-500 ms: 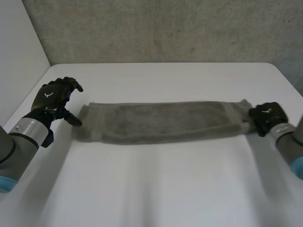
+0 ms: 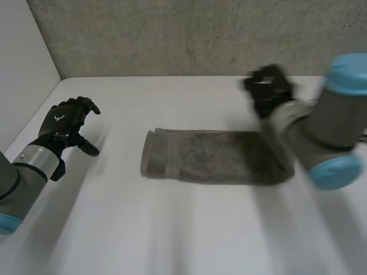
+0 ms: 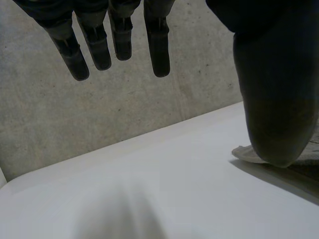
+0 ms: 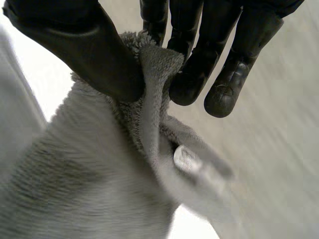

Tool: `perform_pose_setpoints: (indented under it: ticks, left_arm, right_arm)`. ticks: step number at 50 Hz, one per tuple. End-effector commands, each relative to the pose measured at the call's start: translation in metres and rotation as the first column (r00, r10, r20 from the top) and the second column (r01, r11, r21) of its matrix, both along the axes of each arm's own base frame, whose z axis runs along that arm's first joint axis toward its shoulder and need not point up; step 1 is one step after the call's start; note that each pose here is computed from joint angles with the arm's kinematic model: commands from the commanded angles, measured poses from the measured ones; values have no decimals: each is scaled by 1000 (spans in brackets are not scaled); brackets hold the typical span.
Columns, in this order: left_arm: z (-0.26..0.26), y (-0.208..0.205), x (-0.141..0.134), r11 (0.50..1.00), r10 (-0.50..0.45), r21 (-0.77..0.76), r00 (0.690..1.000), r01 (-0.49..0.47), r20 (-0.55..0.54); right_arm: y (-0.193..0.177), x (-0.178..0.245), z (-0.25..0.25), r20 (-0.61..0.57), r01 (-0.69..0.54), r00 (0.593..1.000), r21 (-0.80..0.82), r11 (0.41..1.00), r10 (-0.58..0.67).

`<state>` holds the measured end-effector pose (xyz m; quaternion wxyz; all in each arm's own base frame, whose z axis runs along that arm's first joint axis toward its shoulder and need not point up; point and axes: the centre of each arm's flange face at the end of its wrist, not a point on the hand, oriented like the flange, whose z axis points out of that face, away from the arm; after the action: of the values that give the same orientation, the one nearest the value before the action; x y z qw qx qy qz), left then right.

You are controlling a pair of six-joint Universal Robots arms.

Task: Fold the towel.

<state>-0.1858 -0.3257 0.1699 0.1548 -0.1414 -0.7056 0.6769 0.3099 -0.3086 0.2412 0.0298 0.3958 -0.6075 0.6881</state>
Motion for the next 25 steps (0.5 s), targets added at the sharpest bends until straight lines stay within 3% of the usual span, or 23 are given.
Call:
perform_pose_setpoints:
  ticks: [1,7,9,12,25]
  left_arm:
    - [-1,0,1,1000,2,2,1000,-2,0]
    - [-6,1,-1,1000,-4,18,1000,4,7]
    - [-6,2,-3,1000,-11,16,1000,10,7]
    - [-7,4,-6,1000,-21,21,1000,21,7]
    - [-12,21,-28,994,-103,37,995,102,13]
  right_arm:
    - [90,102,-70,-59,-277,957,113,954,285]
    - [78,85,-87,-112,-179,973,191,965,203]
    - [60,55,-91,-145,-84,982,248,965,123]
    - [58,42,-89,-146,-58,984,267,962,100]
    - [57,-41,-99,37,-6,999,333,943,-6]
